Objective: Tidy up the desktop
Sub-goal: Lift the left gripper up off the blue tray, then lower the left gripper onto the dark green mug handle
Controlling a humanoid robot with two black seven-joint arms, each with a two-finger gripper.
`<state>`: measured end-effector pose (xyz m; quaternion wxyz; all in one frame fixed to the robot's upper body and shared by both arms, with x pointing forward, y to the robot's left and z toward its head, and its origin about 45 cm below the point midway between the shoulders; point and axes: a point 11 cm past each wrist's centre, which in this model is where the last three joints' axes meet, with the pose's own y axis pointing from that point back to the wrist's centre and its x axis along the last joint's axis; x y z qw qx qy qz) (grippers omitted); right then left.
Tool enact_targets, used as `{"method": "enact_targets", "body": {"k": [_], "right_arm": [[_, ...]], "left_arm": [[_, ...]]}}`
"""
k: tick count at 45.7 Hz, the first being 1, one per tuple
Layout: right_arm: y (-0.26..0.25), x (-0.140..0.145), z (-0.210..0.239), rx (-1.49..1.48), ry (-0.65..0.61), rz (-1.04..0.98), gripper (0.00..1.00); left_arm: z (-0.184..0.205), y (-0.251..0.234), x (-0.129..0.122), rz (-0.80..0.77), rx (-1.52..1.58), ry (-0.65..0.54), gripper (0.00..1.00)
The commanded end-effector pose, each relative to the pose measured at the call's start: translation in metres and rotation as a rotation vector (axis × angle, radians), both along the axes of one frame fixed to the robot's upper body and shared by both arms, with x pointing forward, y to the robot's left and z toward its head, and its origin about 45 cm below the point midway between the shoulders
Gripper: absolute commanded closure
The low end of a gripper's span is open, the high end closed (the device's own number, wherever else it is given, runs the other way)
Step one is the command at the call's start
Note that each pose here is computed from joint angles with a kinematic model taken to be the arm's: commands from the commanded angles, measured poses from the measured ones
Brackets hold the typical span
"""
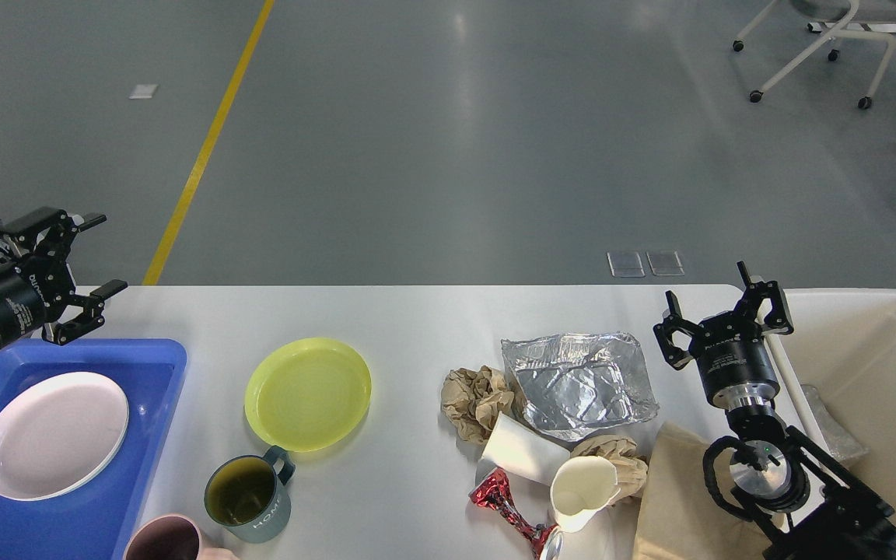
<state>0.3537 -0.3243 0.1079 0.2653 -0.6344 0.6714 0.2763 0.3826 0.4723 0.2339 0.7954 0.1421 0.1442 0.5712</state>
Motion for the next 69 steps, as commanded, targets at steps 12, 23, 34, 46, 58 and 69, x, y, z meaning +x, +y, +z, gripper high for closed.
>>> {"method": "enact_targets", "body": {"k": [12,23,34,46,58,69], "right_arm": [[0.0,0.0,0.0,0.0,-0.001,0.001,0.0],[0.0,0.0,0.0,0.0,-0.001,0.001,0.0],[0.0,0.0,0.0,0.0,-0.001,0.001,0.0],[0.0,0.0,0.0,0.0,-0.001,0.001,0.0],[0.0,0.0,0.0,0.0,0.0,0.0,0.0],[0.0,0.0,0.0,0.002,0.0,0.0,0.0]], "left_arm": [[0.117,-0.053,0.061,-0.396,0.65,0.106,0.03],[0.132,-0.113,0.043,-0.637,0.901,0.267,0.03],[0.157,-0.198,0.016,-0.87,0.97,0.313,0.03],[0.216,-0.272,-0.049,-1.033,1.056,0.388,0.03],[0.228,-0.286,-0.1,-0.945,1.037,0.534,0.03],[0.235,-0.284,-0.102,-0.895,1.024,0.557,0.03]]}}
